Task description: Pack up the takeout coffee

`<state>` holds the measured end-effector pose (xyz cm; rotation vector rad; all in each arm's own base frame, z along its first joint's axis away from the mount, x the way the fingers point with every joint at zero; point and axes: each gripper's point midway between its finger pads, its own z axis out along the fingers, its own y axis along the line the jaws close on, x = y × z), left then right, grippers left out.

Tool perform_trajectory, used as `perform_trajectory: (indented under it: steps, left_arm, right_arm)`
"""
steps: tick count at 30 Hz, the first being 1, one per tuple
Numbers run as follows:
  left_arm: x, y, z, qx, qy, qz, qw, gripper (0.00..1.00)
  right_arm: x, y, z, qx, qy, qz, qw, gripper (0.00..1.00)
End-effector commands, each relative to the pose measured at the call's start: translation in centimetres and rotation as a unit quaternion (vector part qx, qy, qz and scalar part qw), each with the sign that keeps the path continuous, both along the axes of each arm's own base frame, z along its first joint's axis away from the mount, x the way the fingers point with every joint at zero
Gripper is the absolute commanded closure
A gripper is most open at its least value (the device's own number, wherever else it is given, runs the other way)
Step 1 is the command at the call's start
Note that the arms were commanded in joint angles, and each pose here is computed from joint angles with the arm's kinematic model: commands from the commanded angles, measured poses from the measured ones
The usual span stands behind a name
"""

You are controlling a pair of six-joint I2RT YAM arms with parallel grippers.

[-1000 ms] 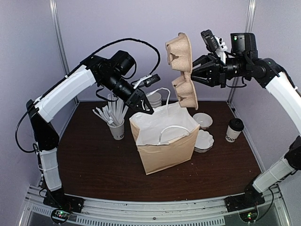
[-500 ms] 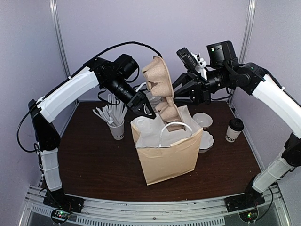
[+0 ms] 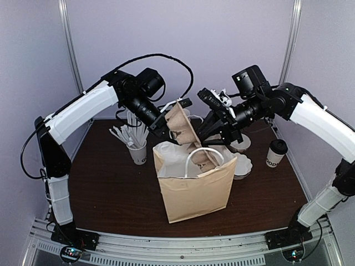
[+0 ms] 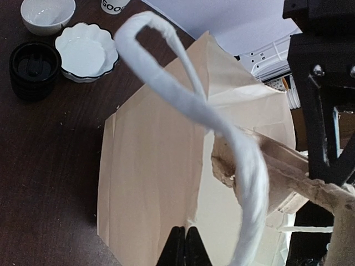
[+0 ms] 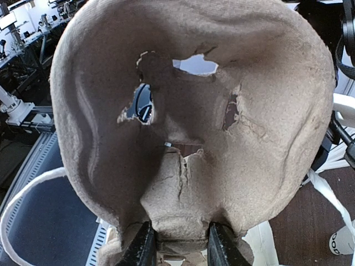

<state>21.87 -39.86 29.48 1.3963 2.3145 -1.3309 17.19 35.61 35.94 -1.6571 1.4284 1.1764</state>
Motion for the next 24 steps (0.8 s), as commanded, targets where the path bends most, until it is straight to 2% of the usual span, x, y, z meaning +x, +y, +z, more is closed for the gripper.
perform_trajectory:
  steps: [1, 5, 14, 17, 24]
  left_arm:
    - [-0.9, 0.1, 0.4, -0.009, 0.005, -0.013, 1.000, 1.00]
    - [-1.0, 0.5, 0.2, -0.001, 0.003, -0.008, 1.000, 1.00]
    - [-1.1, 0.7, -0.1, 0.006, 0.001, -0.005, 1.000, 1.00]
    - [-0.9, 0.9, -0.4, 0.017, -0.002, 0.002, 1.000, 0.80]
    - [-1.1, 2.7, -1.1, 0.052, -0.025, 0.018, 0.998, 0.66]
  right_arm:
    - [-0.3, -1.0, -1.9, -0.054, -0.054, -0.016, 0.997, 0.71]
    - [-0.8, -1.8, -2.9, -0.093, -0.092, -0.016, 0.991, 0.71]
    - [-1.1, -2.5, -5.4, -0.163, -0.126, -0.021, 0.978, 0.71]
    - [-1.1, -2.6, -6.1, -0.189, -0.129, -0.016, 0.973, 0.71]
    - [-0.8, -2.5, -6.2, -0.208, -0.142, -0.025, 0.968, 0.71]
